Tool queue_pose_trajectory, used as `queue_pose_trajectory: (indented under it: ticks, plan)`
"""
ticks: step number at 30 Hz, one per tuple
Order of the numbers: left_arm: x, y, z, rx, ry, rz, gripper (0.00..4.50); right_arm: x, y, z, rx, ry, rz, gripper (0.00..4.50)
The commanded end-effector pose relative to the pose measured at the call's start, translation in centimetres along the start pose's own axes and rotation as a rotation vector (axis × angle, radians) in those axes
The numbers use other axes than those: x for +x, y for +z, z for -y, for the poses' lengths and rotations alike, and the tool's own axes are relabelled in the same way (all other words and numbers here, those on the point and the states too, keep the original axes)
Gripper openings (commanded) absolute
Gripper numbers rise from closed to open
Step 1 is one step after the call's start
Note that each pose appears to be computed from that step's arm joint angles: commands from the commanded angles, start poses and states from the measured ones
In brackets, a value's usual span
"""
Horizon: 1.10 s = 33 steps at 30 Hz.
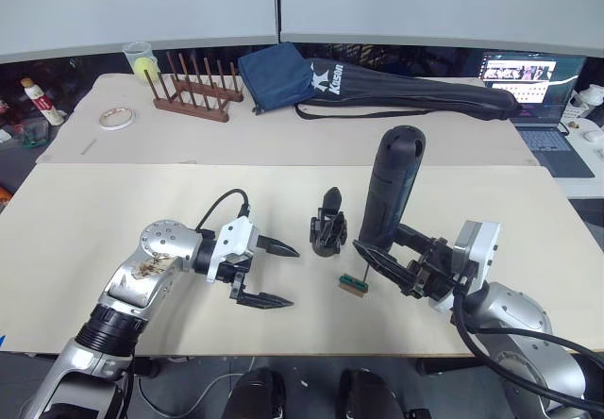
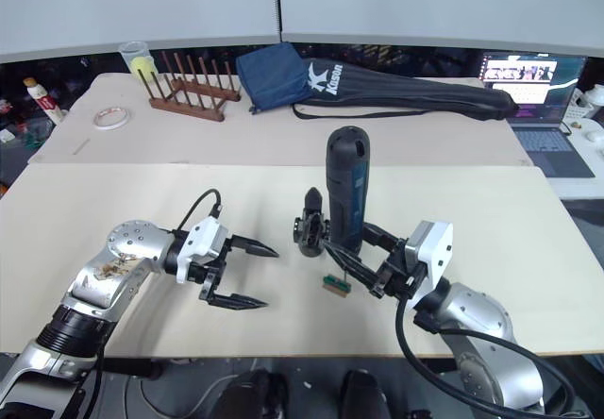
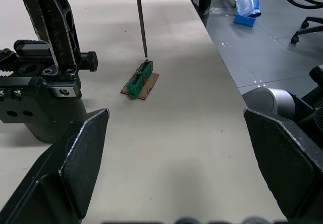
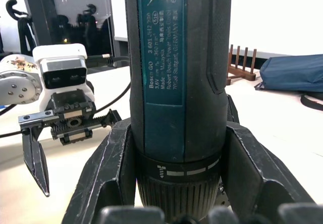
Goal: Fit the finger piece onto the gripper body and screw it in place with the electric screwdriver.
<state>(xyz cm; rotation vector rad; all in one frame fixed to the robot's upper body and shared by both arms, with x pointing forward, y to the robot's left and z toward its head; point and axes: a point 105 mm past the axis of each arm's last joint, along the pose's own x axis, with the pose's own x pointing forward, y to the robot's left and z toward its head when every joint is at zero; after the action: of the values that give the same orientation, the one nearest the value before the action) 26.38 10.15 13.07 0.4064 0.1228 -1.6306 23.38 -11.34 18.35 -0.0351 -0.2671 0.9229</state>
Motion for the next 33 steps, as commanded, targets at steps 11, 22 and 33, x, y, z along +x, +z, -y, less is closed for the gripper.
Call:
queue_pose_trajectory:
  ticks: [11,22,33]
  plan:
    - [-0.01,1.06,-0.16,0.055,0.000,0.001,4.50,0.07,1.34,0.03,-0.052,0.006,0.046,1.91]
    - [0.08,1.11,-0.15,0.055,-0.003,0.001,4.50,-0.06,1.10,-0.02,-0.044,0.001,0.036,1.91]
    - [0.65,1.18,-0.33,0.054,-0.004,0.009,4.50,-0.11,0.90,-0.15,-0.041,0.003,0.033,1.91]
